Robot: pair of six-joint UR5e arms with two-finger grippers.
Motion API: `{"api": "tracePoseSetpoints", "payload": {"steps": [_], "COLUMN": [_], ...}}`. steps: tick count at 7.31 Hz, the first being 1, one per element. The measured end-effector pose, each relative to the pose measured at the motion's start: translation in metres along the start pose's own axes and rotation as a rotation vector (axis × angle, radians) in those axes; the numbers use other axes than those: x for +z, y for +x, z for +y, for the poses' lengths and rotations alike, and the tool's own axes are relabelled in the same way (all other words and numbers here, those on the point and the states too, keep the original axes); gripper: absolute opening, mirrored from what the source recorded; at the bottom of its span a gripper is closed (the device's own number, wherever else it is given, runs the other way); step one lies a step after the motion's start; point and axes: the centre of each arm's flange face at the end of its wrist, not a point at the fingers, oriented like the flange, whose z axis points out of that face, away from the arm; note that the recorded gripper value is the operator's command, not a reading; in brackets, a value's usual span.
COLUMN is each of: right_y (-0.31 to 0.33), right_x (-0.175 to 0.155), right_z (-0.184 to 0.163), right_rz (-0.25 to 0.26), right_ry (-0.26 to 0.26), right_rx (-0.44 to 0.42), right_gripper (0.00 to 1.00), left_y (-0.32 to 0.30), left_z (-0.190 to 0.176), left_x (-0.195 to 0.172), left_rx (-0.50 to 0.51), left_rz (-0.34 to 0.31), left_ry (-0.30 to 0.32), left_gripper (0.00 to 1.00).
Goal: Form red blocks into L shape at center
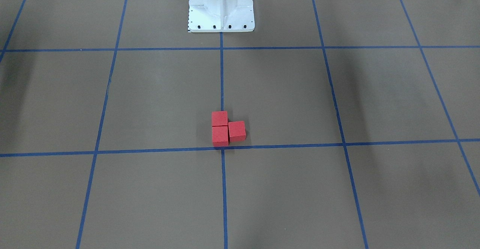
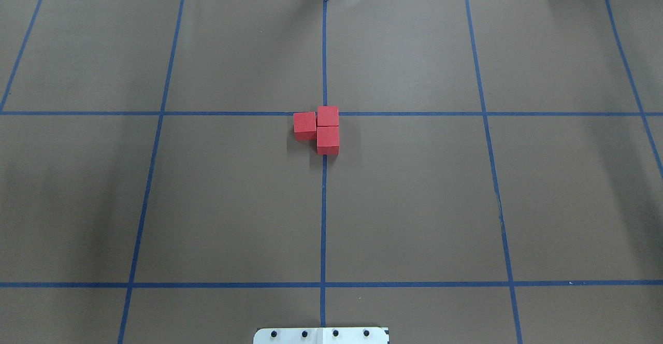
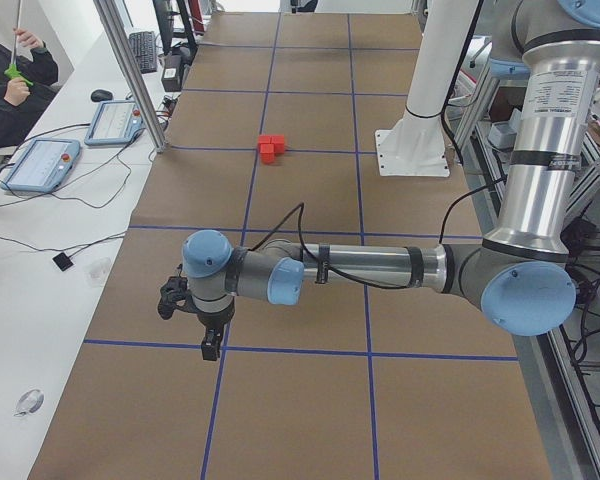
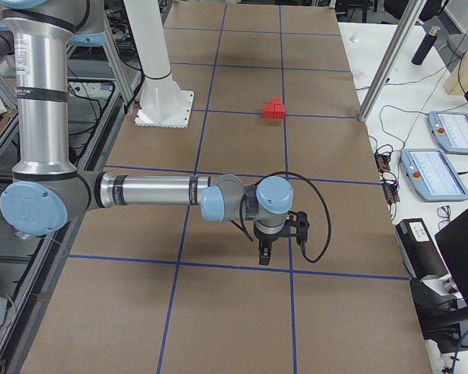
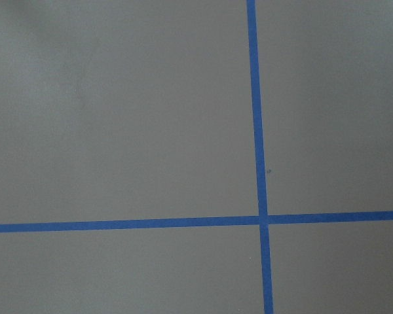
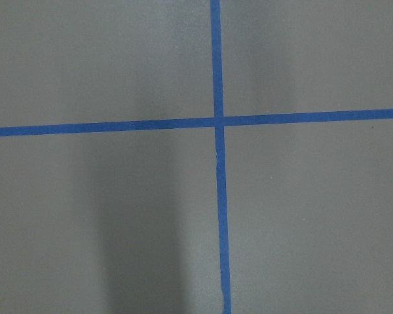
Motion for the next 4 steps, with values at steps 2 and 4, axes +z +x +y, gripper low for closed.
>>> {"api": "tracePoseSetpoints", "payload": {"steps": [2, 4], "right_y": [-0.0005, -0.0011], "right_x": [-0.0007, -0.0012], "right_z": [-0.0008, -0.0013], "right_rz": [-0.001, -0.001], "right_ry": [0.001, 0.003], "right_rx": [0.001, 0.0], "right_gripper": [0.99, 0.99], "left_y": [0.0052, 0.0068], "left_z": [0.015, 0.0179], "left_x": [-0.0055, -0.0055], "left_rx": [-0.023, -0.03], "left_rz": [0.0, 0.009], "left_ry": [-0.031, -0.042], "left_gripper": [1.0, 1.0]}}
